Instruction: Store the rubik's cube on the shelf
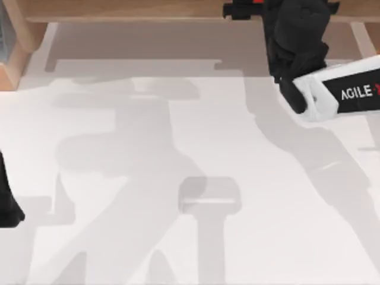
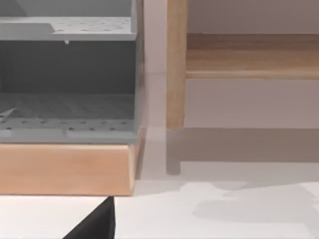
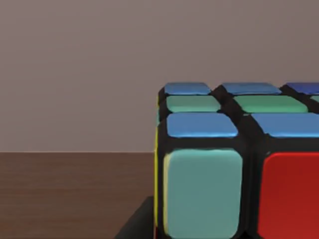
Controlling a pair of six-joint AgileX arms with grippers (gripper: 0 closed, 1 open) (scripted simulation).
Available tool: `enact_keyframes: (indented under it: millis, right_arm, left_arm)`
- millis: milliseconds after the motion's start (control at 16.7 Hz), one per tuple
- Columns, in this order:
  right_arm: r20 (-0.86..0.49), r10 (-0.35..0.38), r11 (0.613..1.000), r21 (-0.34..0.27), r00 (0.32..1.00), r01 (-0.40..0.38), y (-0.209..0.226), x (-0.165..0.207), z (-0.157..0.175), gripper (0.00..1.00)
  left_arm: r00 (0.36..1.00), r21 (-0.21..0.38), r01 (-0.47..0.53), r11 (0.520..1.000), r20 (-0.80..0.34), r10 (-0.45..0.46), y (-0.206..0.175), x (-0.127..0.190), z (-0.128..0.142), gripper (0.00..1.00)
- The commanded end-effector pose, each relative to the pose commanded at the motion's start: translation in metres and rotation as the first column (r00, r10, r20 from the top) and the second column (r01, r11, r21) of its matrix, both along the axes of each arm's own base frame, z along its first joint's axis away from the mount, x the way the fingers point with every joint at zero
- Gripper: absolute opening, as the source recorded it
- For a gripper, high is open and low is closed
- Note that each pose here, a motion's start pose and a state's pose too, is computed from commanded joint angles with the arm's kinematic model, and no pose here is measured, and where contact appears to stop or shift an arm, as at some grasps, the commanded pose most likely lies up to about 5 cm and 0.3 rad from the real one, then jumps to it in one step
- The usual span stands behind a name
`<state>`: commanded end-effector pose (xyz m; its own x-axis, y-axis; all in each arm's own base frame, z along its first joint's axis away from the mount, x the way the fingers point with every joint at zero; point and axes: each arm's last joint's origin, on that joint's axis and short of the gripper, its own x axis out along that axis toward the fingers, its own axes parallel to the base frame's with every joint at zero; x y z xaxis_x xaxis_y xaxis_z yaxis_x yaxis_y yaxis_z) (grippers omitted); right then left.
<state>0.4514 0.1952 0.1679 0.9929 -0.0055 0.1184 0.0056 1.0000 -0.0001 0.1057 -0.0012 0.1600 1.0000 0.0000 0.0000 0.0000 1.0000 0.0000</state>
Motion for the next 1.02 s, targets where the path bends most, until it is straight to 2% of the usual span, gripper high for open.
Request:
enact_keyframes:
  millis: [600,1020]
  right_arm:
    - [0.000,0.000,1.000,0.000,1.000,0.000,0.0000,0.0000,0.0000,0.98]
    - [0.000,0.000,1.000,0.000,1.000,0.000,0.0000,0.0000,0.0000,1.00]
  left_arm:
    - [1.000,0.000,0.000,1.000,0.000,0.000,0.0000,0.0000,0.0000,1.00]
    - [1.000,0.000,0.000,1.000,0.000,0.000,0.0000,0.0000,0.0000,1.00]
